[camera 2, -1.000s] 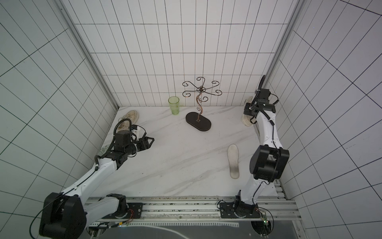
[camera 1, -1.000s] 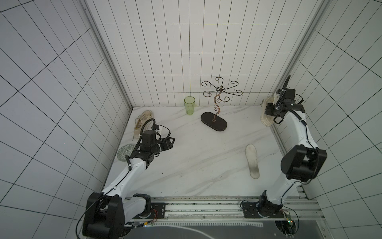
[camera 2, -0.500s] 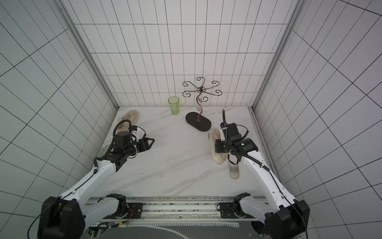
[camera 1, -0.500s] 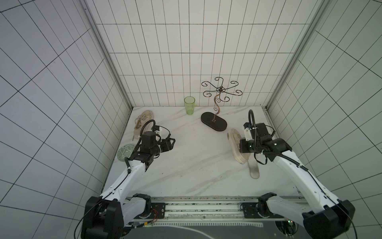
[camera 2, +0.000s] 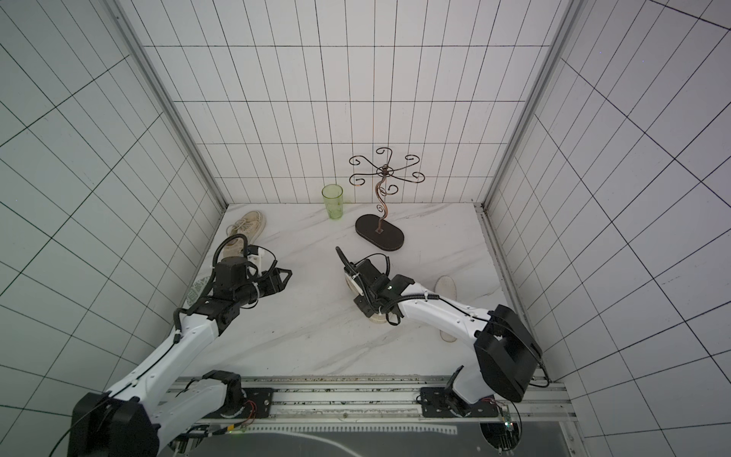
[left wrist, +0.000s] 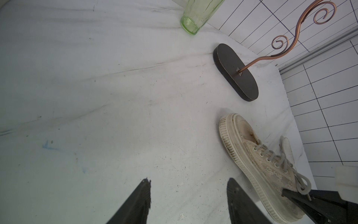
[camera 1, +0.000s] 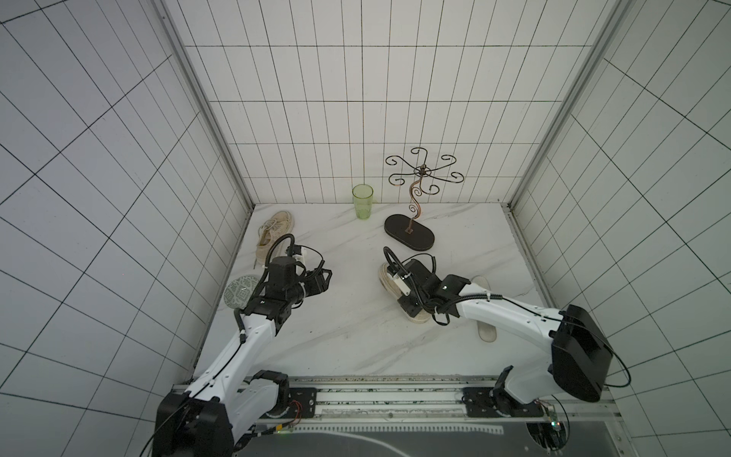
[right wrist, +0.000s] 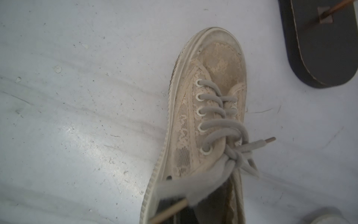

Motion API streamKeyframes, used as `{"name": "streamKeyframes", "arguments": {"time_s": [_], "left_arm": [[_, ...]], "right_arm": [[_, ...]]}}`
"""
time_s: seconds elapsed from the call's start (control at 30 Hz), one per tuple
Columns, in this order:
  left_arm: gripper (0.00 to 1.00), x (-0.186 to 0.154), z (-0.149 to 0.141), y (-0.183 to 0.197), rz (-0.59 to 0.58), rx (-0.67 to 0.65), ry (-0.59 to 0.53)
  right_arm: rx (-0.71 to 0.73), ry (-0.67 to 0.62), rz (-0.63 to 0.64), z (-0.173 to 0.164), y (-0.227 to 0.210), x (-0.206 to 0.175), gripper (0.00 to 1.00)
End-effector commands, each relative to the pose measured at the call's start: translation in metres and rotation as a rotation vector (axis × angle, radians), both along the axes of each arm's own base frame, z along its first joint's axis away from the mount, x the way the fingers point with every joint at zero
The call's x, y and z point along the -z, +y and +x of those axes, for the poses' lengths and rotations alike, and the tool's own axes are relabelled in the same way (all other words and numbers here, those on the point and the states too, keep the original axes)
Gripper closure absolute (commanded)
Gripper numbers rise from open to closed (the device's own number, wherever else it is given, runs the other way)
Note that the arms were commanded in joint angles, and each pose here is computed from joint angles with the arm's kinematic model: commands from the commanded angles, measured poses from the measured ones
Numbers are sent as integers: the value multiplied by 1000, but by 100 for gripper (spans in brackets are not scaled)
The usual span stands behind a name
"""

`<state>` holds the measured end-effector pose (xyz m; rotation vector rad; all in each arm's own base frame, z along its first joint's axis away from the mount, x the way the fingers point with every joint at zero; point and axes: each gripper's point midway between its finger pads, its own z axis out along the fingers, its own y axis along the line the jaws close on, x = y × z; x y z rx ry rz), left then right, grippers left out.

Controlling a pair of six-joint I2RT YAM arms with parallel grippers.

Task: Remove the insole from the shoe
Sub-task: Place the shoe at the center of the board.

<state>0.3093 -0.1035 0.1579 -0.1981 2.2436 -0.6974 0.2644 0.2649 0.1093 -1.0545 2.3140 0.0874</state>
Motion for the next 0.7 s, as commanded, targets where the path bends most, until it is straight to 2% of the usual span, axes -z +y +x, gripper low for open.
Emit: {"name": "streamKeyframes", "arguments": {"time_s": [0.0,0.13,0.17,0.2,0.27,0.37,0.47,0.67], "left_arm": [[37,5,-6,4,23,-12,6],[37,8,-8,-5,17,34,2],[37,9,-8,-9,23,49,0],[37,11,-8,-13,28,63,0],[37,15,-9,-22,31,92,7],[37,22,-11,-40,27,138,22],[37,21,-13,-60,23,190,21],[37,5,-10,-98,4,290,-36]], "right_arm": [[-174,-182,15,3,20,-3,100],[-310,-205,53,-22,17,14,100],[-323,-207,58,-26,15,17,97],[-327,-202,56,-28,12,22,89],[-323,-179,42,-31,8,29,66],[-316,-160,54,-33,8,28,51],[-291,-174,113,-35,8,6,46],[-132,-264,316,-32,-20,-76,44]]}}
